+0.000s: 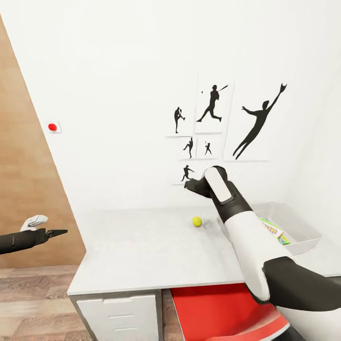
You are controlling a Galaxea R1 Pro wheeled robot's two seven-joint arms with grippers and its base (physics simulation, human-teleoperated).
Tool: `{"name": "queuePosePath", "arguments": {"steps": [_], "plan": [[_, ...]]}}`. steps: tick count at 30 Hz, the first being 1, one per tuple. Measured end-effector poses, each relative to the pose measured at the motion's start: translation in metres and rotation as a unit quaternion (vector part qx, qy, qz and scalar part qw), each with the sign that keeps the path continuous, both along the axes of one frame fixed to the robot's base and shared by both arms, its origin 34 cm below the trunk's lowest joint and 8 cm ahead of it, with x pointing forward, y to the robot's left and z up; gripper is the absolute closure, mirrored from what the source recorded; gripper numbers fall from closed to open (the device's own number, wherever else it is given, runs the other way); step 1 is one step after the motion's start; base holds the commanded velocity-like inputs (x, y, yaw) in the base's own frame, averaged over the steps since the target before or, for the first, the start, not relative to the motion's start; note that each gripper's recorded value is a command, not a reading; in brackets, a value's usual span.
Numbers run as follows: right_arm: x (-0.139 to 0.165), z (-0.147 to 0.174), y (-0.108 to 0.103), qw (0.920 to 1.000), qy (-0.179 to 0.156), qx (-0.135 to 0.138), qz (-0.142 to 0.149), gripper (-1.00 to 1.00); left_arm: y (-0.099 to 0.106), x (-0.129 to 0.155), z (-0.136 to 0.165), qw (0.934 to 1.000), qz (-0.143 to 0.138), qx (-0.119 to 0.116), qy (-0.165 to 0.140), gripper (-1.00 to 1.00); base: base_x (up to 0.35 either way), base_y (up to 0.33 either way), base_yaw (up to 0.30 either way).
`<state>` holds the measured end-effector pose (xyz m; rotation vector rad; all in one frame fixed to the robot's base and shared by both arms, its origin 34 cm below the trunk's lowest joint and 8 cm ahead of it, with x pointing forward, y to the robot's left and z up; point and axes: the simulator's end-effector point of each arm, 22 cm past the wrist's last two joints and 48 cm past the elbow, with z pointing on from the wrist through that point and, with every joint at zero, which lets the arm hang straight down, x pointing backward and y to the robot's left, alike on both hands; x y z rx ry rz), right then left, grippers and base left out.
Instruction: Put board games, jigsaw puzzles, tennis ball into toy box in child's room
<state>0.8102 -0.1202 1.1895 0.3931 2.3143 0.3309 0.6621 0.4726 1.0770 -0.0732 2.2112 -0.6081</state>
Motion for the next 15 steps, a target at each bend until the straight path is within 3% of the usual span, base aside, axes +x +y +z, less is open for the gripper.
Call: {"name": "queuePosePath", "arguments": {"steps": [4, 12, 15], "plan": [[0.003, 0.015, -0.004, 0.9997, 0.006, -0.025, -0.001, -1.0, 0.008, -0.001, -0.001, 1.0, 0.005, 0.006, 0.004, -1.0, 0.0, 0.0, 0.0], [0.005, 0.014, -0.006, 0.999, 0.017, -0.04, 0.009, -1.0, 0.012, 0.0, -0.007, 0.9999, 0.005, 0.011, 0.006, -1.0, 0.0, 0.0, 0.0], [0.005, 0.011, -0.006, 0.9987, 0.023, -0.043, 0.013, -1.0, 0.022, -0.002, -0.006, 0.9998, 0.009, 0.019, 0.008, -1.0, 0.0, 0.0, 0.0]]}}
